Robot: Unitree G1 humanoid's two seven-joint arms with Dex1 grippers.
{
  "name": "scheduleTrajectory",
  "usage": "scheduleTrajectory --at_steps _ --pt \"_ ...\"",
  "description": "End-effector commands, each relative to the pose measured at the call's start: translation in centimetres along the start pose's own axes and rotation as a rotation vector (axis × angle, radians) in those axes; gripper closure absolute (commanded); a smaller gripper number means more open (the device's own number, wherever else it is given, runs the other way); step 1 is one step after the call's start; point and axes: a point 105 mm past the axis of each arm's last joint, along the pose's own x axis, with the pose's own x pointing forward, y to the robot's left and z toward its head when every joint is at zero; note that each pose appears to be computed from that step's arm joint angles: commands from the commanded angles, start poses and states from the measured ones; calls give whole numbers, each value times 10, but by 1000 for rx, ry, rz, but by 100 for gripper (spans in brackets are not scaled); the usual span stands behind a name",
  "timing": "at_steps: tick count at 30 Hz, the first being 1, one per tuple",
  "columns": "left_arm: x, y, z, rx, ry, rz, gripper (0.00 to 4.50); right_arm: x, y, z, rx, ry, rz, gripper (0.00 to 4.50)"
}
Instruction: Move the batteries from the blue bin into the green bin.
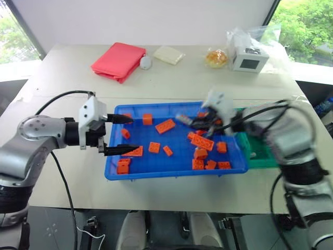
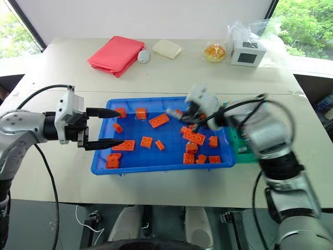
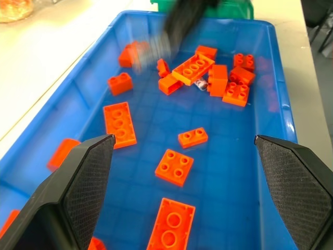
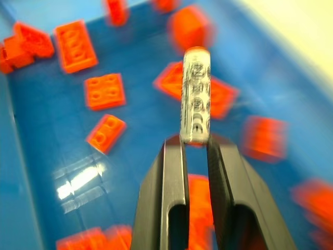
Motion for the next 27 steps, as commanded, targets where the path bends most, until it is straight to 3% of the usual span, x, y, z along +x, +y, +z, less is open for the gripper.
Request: scheduleTrajectory --at_steps 1,4,9,12,16,22,27 --pt "4 3 7 46 -15 -18 0 -47 -14 2 24 4 -90 447" --pt "10 6 9 55 -29 -42 0 -86 -26 -27 70 111 -195 447" --pt "19 12 12 75 -42 -80 0 -109 -26 -72 138 223 -287 447" --pt "22 14 13 83 -45 -96 0 -112 -31 -81 165 226 -334 313" --pt "23 14 14 90 -46 -107 0 -105 -39 -57 66 164 -330 104" --pt "23 12 16 97 -45 -108 0 -56 -27 -4 -43 30 -144 104" --pt "20 10 17 100 -41 -84 0 -2 2 -3 -60 63 30 104"
